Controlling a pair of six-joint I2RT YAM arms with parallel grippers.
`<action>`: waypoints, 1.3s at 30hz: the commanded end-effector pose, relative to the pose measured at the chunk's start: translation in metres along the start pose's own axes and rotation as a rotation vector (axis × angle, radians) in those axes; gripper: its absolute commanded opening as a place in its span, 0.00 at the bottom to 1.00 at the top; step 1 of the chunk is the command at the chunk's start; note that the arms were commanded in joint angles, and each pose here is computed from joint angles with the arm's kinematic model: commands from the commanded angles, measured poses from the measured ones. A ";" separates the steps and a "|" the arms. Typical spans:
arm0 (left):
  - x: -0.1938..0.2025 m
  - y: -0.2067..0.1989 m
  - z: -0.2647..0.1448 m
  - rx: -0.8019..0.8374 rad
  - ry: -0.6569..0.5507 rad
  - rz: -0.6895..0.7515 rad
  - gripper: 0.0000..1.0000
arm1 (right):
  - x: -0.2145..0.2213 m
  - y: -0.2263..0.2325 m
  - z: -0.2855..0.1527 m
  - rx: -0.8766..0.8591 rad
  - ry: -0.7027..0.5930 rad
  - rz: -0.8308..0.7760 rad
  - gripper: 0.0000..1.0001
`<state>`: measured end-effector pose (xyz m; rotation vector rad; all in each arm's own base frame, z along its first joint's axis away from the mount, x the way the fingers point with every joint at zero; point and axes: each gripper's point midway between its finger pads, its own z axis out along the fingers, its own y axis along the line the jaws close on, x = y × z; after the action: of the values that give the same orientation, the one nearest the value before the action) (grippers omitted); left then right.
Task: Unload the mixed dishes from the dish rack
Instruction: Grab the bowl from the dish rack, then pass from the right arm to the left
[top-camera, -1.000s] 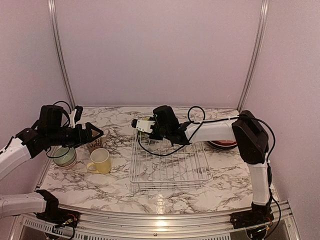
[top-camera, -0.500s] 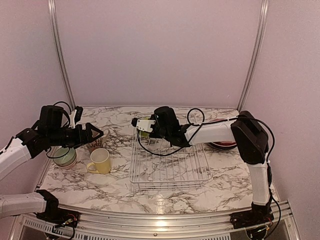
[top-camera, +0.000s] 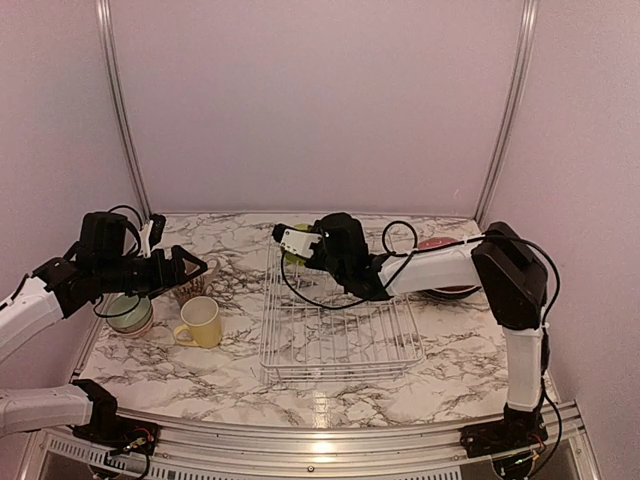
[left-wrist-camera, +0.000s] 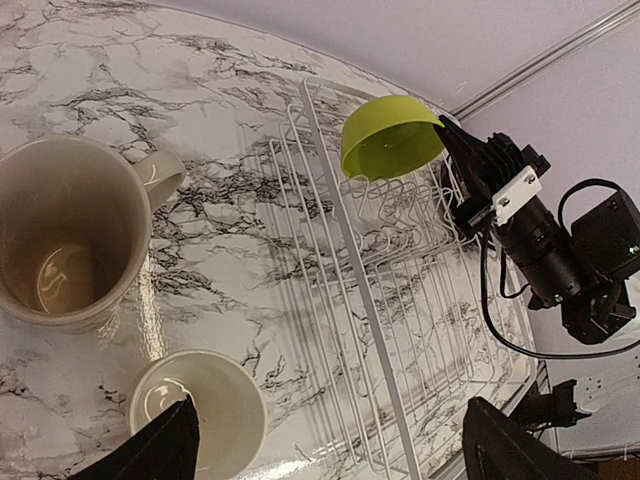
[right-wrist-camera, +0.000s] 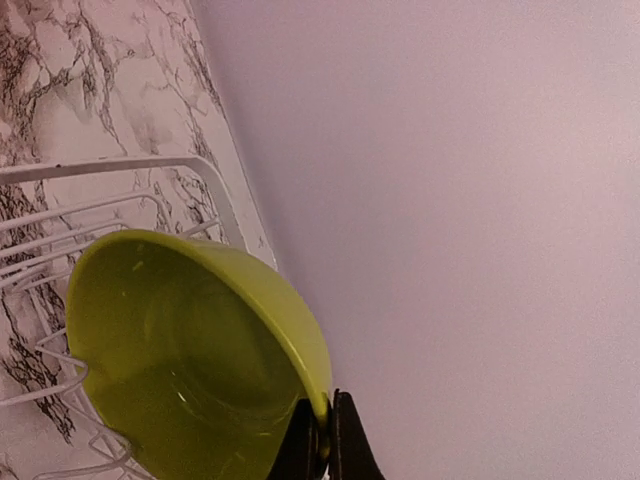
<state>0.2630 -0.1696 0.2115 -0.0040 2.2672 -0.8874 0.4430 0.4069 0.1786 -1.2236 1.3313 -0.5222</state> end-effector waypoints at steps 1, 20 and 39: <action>0.000 -0.008 0.000 0.045 -0.003 -0.016 0.94 | -0.028 -0.074 -0.022 0.087 -0.055 0.237 0.00; 0.009 -0.067 0.024 0.097 0.028 -0.016 0.92 | -0.044 -0.032 -0.107 -0.451 0.086 1.083 0.00; 0.019 -0.124 0.076 -0.239 -0.041 0.251 0.75 | -0.044 -0.030 -0.158 -0.410 0.125 1.199 0.00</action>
<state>0.2570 -0.3277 0.2463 0.1653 2.2481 -0.7123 0.3026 0.3804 0.2312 -0.5714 2.0895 0.5095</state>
